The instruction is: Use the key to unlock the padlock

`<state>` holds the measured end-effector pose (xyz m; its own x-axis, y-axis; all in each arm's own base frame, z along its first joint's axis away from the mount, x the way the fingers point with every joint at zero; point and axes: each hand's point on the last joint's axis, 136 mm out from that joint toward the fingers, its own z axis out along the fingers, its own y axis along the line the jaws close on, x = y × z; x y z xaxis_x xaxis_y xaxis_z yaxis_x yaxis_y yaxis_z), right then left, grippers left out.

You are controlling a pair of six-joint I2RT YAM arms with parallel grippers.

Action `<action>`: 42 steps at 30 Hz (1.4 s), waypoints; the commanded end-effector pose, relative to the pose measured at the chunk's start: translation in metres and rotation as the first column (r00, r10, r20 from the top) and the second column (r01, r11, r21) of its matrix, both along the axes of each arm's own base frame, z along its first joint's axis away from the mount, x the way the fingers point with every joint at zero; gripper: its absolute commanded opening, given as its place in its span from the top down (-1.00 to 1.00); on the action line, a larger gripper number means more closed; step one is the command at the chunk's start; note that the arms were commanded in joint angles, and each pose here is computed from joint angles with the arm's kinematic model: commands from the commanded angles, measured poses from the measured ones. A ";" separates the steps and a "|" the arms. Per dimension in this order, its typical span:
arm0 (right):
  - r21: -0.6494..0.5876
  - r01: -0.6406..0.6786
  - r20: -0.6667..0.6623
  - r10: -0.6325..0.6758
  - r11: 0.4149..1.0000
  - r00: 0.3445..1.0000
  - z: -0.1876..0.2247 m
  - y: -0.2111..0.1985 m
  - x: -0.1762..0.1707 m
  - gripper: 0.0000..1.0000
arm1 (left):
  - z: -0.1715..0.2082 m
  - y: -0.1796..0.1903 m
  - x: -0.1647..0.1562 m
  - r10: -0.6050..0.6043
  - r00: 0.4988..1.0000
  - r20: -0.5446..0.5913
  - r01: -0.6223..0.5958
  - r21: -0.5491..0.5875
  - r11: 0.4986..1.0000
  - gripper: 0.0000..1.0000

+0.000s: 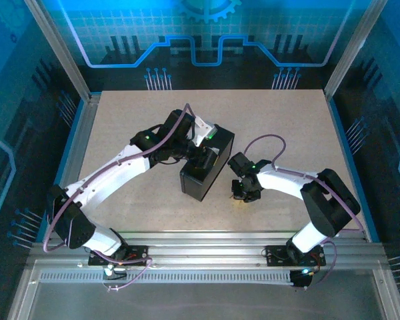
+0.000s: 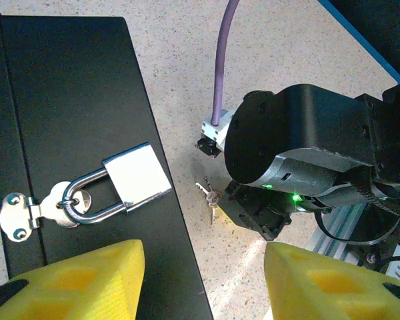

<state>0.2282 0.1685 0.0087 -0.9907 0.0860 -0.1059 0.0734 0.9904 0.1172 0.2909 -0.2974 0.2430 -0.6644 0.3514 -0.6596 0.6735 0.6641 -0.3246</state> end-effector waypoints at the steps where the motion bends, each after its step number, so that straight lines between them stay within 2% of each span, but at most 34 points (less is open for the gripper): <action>1: 0.094 -0.003 0.016 0.002 0.996 1.000 -0.016 0.014 -0.002 0.97 | -0.011 -0.008 -0.015 -0.030 0.999 -0.041 0.029 -0.016 0.999 -0.01; 9: 0.187 0.022 0.090 -0.039 0.982 0.995 0.020 0.018 0.010 0.99 | -0.012 -0.015 -0.016 -0.040 0.998 -0.043 0.039 -0.016 0.999 -0.01; 14: 0.203 0.028 0.098 -0.049 0.979 0.994 0.028 0.013 0.012 0.95 | -0.013 -0.017 -0.016 -0.040 0.998 -0.050 0.040 -0.013 0.999 0.00; 19: 0.191 0.013 0.121 -0.036 0.981 0.992 0.034 0.004 0.016 0.72 | -0.013 -0.016 -0.015 -0.035 0.998 -0.046 0.034 -0.007 0.999 0.00; 23: 0.113 -0.065 0.124 0.051 0.991 0.991 0.033 -0.003 0.020 0.43 | -0.012 -0.015 -0.015 -0.033 0.999 -0.043 0.033 -0.006 0.999 -0.01; 28: 0.077 -0.132 0.102 0.124 0.988 0.987 0.022 -0.001 0.024 0.28 | -0.014 -0.016 -0.014 -0.033 0.998 -0.048 0.033 -0.003 0.999 -0.01; 33: 0.066 -0.151 0.103 0.144 0.986 0.984 0.012 0.003 0.030 0.28 | -0.016 -0.015 -0.015 -0.031 0.998 -0.049 0.031 0.001 1.000 -0.01; 42: 0.061 -0.142 0.092 0.136 0.988 0.986 0.003 0.004 0.031 0.43 | -0.018 -0.014 -0.014 -0.030 0.999 -0.046 0.031 0.013 0.999 -0.01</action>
